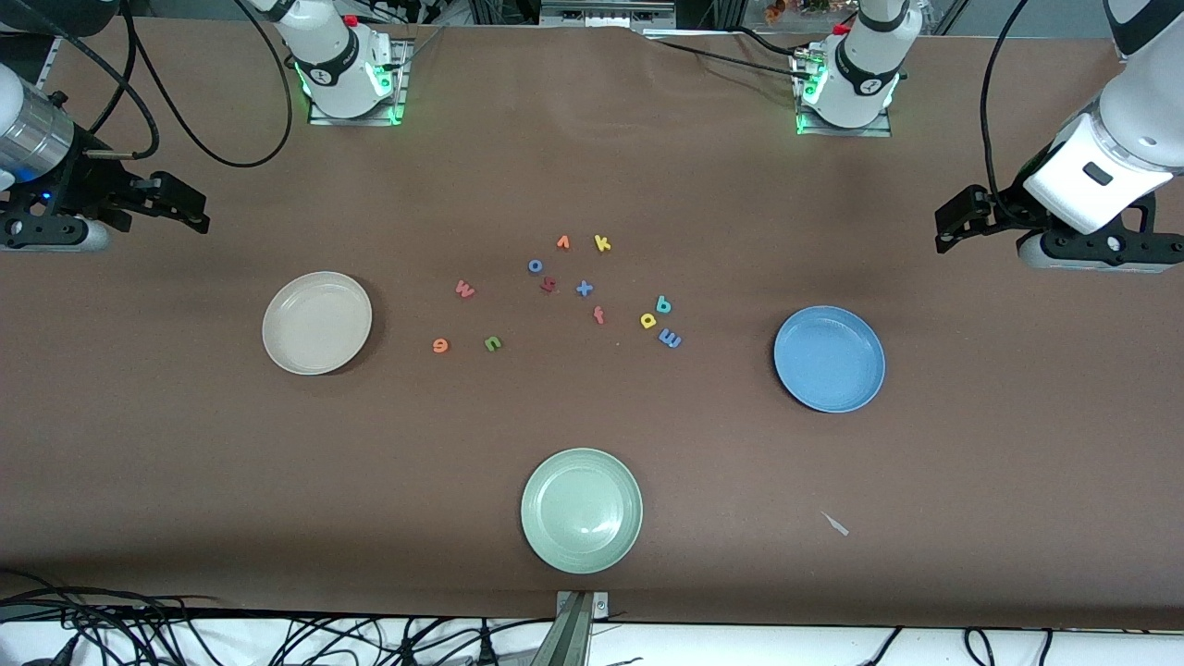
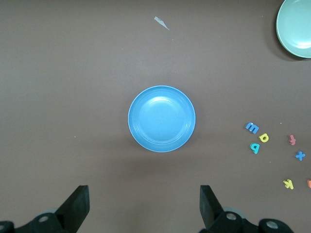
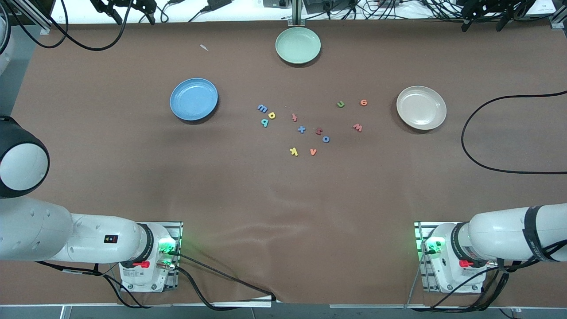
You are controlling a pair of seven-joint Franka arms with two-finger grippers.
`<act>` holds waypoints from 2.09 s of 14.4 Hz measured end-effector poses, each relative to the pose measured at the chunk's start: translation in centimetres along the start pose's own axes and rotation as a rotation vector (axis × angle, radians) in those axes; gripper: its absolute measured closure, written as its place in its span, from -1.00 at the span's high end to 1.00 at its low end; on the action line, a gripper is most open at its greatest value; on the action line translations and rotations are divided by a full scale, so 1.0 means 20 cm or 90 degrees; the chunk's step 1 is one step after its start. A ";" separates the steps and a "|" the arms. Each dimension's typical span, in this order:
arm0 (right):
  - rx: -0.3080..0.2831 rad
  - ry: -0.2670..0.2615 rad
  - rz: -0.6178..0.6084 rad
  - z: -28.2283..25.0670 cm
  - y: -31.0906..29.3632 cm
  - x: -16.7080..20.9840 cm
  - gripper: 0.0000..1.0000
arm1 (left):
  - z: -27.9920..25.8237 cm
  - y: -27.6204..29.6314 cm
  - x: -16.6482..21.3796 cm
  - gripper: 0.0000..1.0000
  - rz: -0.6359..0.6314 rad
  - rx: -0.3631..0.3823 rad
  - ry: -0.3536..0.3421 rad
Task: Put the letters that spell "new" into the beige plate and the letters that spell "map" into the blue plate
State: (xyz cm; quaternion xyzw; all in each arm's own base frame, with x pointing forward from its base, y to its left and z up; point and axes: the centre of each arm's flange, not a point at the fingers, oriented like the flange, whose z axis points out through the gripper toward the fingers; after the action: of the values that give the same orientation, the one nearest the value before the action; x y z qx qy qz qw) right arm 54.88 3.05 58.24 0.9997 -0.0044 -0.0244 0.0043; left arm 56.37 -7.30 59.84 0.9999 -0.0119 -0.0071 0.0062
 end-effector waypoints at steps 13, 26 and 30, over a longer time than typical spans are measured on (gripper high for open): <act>0.000 0.000 0.000 0.00 0.00 0.00 1.00 | 0.05 0.02 -0.04 1.00 0.005 0.005 -0.051; 0.000 0.000 0.000 0.00 0.00 0.00 1.00 | 0.00 -0.01 0.06 1.00 -0.003 0.000 -0.022; 0.000 0.000 0.000 0.00 0.00 0.00 1.00 | 0.00 -0.01 0.06 1.00 -0.003 0.000 -0.023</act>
State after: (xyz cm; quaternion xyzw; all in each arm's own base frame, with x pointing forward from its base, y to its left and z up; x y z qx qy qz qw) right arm 54.87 3.05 58.23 0.9997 -0.0043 -0.0245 0.0044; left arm 57.49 -7.05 59.77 0.9996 -0.0098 -0.0253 0.0061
